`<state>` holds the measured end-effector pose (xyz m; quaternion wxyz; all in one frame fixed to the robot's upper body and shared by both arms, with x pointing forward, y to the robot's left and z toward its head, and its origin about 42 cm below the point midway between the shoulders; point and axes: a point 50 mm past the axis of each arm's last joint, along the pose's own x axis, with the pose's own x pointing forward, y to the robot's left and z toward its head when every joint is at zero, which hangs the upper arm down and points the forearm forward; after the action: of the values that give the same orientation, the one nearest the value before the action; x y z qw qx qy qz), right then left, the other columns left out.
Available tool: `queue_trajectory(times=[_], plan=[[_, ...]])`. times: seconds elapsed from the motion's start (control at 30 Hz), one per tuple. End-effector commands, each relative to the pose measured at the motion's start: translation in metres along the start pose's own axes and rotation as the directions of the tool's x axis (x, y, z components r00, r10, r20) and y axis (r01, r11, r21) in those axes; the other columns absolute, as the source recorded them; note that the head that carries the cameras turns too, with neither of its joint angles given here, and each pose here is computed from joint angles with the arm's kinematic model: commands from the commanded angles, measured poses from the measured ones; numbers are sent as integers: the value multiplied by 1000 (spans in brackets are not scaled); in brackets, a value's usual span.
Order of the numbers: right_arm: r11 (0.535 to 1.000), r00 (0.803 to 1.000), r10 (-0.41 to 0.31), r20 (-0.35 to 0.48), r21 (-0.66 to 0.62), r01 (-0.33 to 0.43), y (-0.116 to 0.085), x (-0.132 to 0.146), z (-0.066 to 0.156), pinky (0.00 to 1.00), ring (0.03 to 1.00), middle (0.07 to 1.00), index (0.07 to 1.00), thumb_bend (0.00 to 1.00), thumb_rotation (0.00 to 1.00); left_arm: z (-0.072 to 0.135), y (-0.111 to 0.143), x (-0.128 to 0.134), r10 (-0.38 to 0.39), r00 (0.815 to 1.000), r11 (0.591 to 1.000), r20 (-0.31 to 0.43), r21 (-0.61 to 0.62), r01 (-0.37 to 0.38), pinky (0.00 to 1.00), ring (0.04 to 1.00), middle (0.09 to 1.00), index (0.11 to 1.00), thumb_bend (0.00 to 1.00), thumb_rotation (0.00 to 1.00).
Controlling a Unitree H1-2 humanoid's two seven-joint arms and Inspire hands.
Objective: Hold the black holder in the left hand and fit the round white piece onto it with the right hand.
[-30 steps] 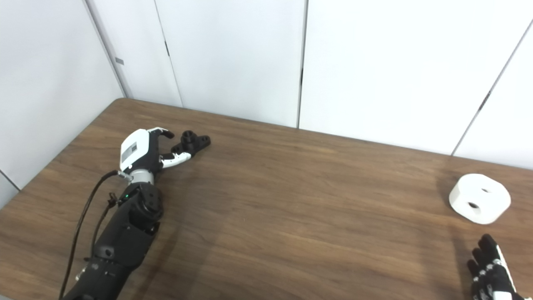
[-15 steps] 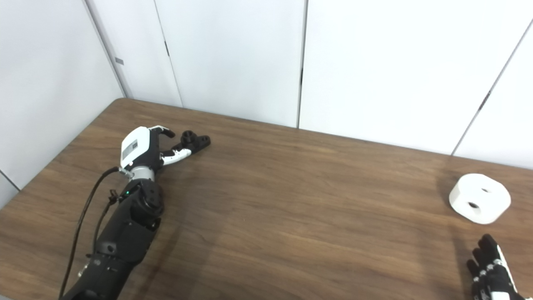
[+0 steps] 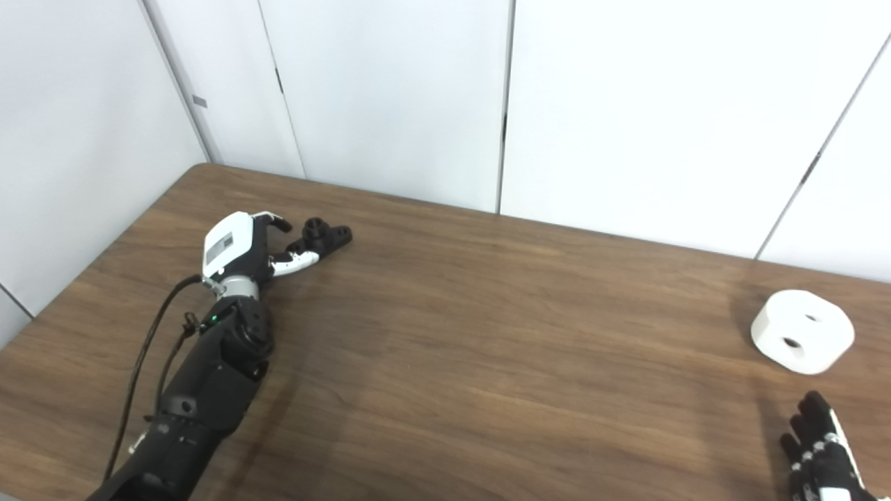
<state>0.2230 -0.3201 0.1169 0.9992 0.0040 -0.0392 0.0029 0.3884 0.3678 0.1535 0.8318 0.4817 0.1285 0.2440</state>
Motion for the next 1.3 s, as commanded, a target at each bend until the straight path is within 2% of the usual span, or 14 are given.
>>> queue_trajectory(times=[0.0,0.33,0.67,1.0,1.27], plan=[[1000,1000,2,20,-8,-1,-3,-1,0,993,1000,989,956,628,837,15,26,18,79,996,997,45,11,-80,938,916,842,676,802,375],[1000,1000,-5,17,-7,5,-3,-2,1,979,1000,988,955,637,830,13,25,20,49,998,999,39,8,-50,934,911,830,661,814,377],[1000,1000,0,19,-14,1,-2,-2,3,995,1000,990,958,628,844,11,25,20,38,999,999,34,2,-38,921,907,825,637,825,352],[1000,1000,-4,14,-12,4,-3,-2,2,995,1000,988,961,625,843,12,23,19,19,999,1000,37,-10,-18,952,906,809,620,820,292],[1000,1000,-10,14,-16,10,-3,-2,3,980,1000,983,953,627,843,14,22,19,15,999,1000,33,-22,-14,940,900,811,620,819,290]])
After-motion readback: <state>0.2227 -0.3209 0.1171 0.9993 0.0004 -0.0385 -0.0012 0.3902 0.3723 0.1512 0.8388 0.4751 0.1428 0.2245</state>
